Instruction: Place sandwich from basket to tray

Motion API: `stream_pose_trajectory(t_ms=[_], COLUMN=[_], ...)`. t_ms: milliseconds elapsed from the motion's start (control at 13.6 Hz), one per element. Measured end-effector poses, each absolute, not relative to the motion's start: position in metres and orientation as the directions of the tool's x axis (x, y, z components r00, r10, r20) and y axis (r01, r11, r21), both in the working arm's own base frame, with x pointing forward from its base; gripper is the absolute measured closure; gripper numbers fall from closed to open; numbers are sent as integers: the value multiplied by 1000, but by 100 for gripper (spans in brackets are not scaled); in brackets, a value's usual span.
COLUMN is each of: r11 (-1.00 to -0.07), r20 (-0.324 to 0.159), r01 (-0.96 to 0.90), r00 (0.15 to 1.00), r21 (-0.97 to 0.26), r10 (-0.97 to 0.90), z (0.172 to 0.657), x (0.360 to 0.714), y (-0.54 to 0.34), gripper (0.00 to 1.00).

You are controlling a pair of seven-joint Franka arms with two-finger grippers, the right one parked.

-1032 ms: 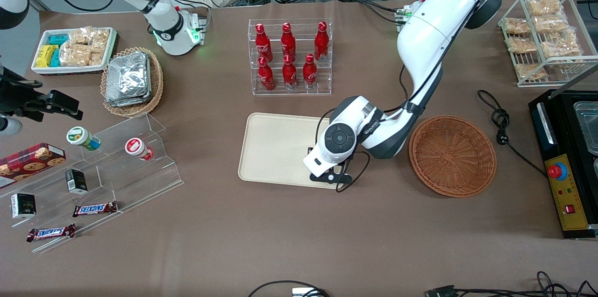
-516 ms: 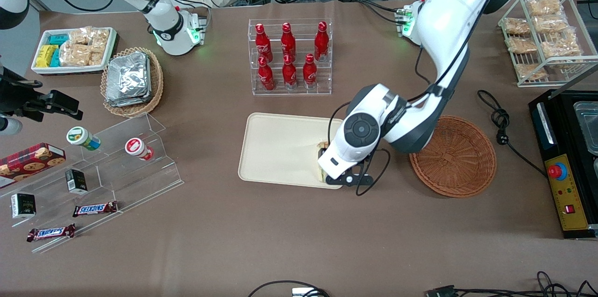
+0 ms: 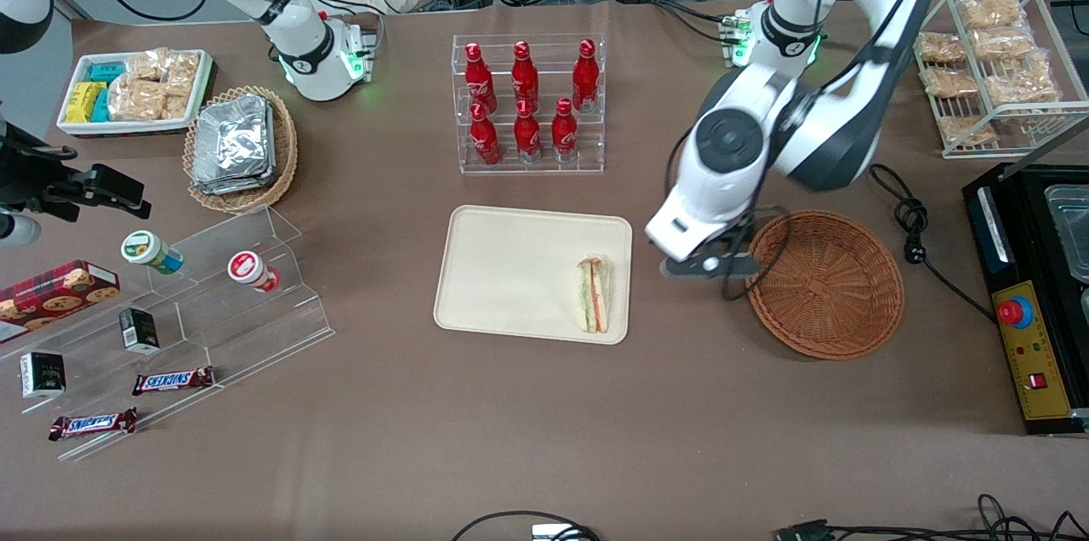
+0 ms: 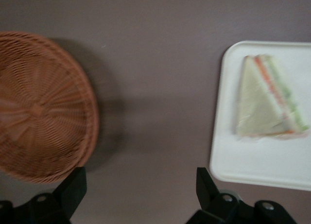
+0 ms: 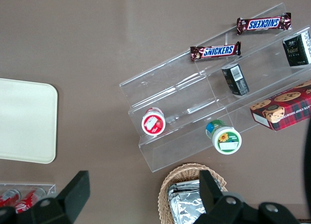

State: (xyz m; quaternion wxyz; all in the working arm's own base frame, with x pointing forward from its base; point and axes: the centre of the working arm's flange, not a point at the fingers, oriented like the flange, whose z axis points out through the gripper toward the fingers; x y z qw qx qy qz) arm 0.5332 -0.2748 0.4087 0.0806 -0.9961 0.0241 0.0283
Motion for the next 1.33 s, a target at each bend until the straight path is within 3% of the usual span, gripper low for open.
stream_pose_trajectory(t_ms=[295,811,1032,1326], r11=[-988,-1000,-1000,-998], r20=[-81,-85,-89,-59], r01=[-58,2,8,55], r00=[996,996,996,997], r21=[-143,-12,2,11], r10=[-47,3,8,54], z=[472,528,527,538], x=[550,605,614,624], y=[-173,4,11,10], gripper=[0,0,0,0])
